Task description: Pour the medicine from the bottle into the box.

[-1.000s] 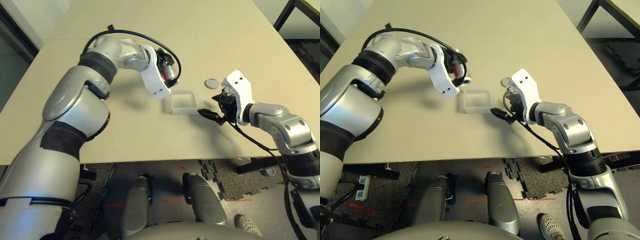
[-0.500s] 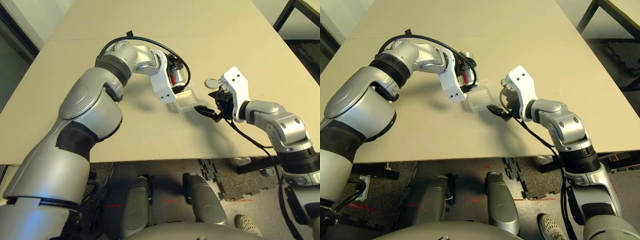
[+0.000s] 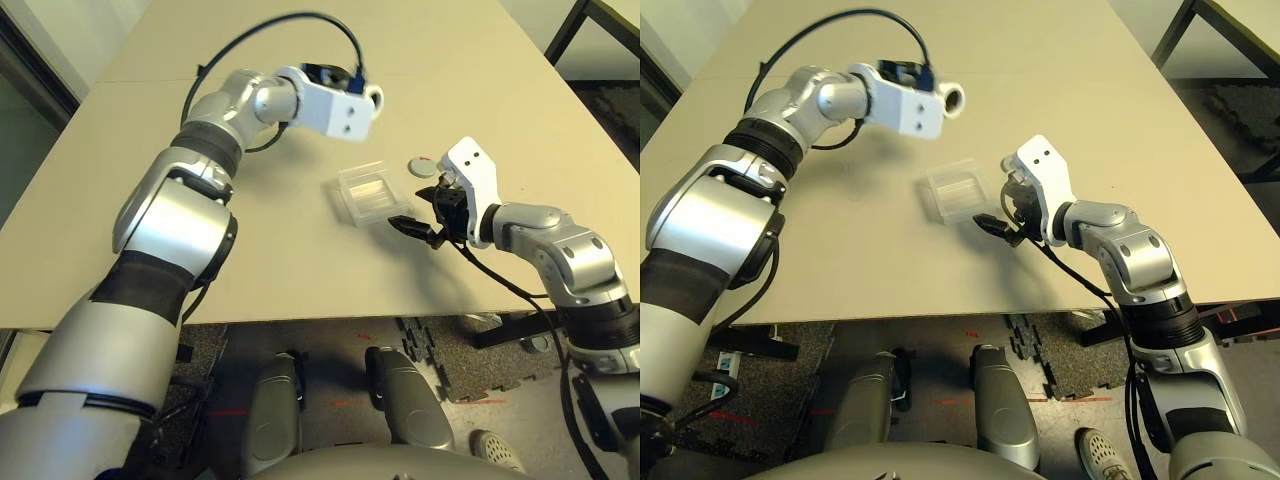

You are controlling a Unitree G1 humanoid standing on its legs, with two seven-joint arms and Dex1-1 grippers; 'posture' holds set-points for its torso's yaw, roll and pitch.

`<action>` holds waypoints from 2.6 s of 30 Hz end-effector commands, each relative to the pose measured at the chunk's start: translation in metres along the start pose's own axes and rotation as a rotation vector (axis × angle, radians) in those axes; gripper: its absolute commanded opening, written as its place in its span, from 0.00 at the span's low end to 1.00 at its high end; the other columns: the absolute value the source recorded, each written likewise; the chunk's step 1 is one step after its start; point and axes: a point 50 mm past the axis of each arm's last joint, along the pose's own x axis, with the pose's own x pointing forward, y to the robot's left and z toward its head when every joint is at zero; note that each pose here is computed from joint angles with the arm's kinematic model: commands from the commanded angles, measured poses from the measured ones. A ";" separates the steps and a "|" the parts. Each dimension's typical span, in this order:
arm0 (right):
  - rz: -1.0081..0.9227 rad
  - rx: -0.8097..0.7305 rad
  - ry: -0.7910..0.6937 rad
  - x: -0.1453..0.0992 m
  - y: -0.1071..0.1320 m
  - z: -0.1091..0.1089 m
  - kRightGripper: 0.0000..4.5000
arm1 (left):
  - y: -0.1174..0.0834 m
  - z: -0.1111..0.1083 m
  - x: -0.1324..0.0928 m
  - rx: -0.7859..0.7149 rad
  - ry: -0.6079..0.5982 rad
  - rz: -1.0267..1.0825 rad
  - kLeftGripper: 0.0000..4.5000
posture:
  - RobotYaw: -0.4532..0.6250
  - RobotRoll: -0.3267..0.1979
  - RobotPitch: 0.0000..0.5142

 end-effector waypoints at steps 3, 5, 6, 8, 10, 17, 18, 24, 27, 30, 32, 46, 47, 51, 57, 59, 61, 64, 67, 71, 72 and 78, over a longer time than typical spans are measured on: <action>0.002 0.011 -0.015 -0.013 -0.001 0.000 1.00 | -0.003 -0.049 -0.019 -0.510 0.012 0.201 0.56 | 0.28 0.62 0.28; -0.005 0.014 -0.018 -0.017 -0.003 0.000 1.00 | -0.008 -0.063 -0.024 -0.594 0.019 0.260 0.56 | 0.28 0.62 0.28; -0.014 0.016 -0.017 -0.020 -0.005 0.000 1.00 | -0.014 -0.072 -0.028 -0.648 0.028 0.293 0.56 | 0.28 0.62 0.28; -0.026 0.019 -0.012 -0.023 -0.009 0.000 1.00 | -0.021 -0.082 -0.031 -0.701 0.044 0.325 0.56 | 0.28 0.62 0.29; -0.035 0.018 -0.008 -0.025 -0.011 0.000 1.00 | -0.028 -0.089 -0.033 -0.718 0.061 0.334 0.56 | 0.28 0.62 0.29; -0.047 0.029 -0.008 -0.026 -0.010 0.000 1.00 | -0.043 -0.103 -0.036 -0.746 0.128 0.356 0.56 | 0.27 0.62 0.29; -0.045 0.033 -0.008 -0.025 -0.010 0.000 1.00 | -0.043 -0.103 -0.035 -0.737 0.136 0.353 0.56 | 0.27 0.62 0.29; -0.044 0.041 0.001 -0.025 -0.008 -0.003 1.00 | -0.022 -0.068 -0.022 -0.447 0.080 0.250 0.56 | 0.27 0.62 0.30; -0.045 0.042 0.007 -0.025 -0.008 -0.006 1.00 | -0.012 -0.022 -0.006 0.106 0.039 0.054 0.56 | 0.27 0.62 0.30; -0.042 0.043 0.014 -0.022 -0.007 -0.009 1.00 | -0.017 0.021 0.010 0.651 -0.001 -0.124 0.56 | 0.28 0.62 0.28; -0.041 0.044 0.012 -0.020 -0.006 -0.011 1.00 | -0.025 0.038 0.017 0.967 -0.010 -0.204 0.56 | 0.28 0.62 0.28; -0.059 0.056 -0.064 -0.004 0.001 -0.007 1.00 | -0.072 0.098 0.052 1.686 -0.134 -0.266 0.56 | 0.19 0.62 0.23; -0.060 0.056 -0.065 -0.004 0.001 -0.006 1.00 | -0.073 0.100 0.053 1.691 -0.135 -0.263 0.56 | 0.19 0.62 0.23; -0.061 0.057 -0.067 -0.005 0.002 -0.006 1.00 | -0.077 0.106 0.055 1.717 -0.155 -0.258 0.56 | 0.19 0.62 0.23; -0.050 0.060 -0.058 -0.005 0.003 -0.006 1.00 | -0.083 0.100 0.054 1.642 -0.147 -0.303 0.56 | 0.20 0.62 0.24; -0.047 0.061 -0.056 -0.004 0.003 -0.006 1.00 | -0.082 0.098 0.053 1.476 -0.139 -0.304 0.56 | 0.20 0.62 0.24; -0.045 0.061 -0.052 -0.005 0.003 -0.007 1.00 | -0.075 0.095 0.051 1.370 -0.120 -0.293 0.56 | 0.21 0.62 0.25; -0.046 0.060 -0.047 -0.006 0.001 -0.007 1.00 | -0.056 0.087 0.046 0.982 -0.065 -0.242 0.56 | 0.21 0.62 0.25; -0.046 0.060 -0.041 -0.008 0.000 -0.008 1.00 | -0.038 0.076 0.038 0.542 -0.060 -0.193 0.56 | 0.22 0.62 0.25; -0.040 0.060 -0.033 -0.009 -0.001 -0.007 1.00 | -0.031 0.038 0.029 -0.190 -0.081 -0.121 0.56 | 0.24 0.62 0.26; -0.040 0.059 -0.032 -0.009 -0.002 -0.006 1.00 | -0.030 0.027 0.027 -0.362 -0.089 -0.086 0.56 | 0.24 0.62 0.26; -0.035 0.048 -0.015 -0.012 -0.007 -0.004 1.00 | -0.046 -0.048 0.004 -0.928 -0.043 0.240 0.56 | 0.26 0.62 0.27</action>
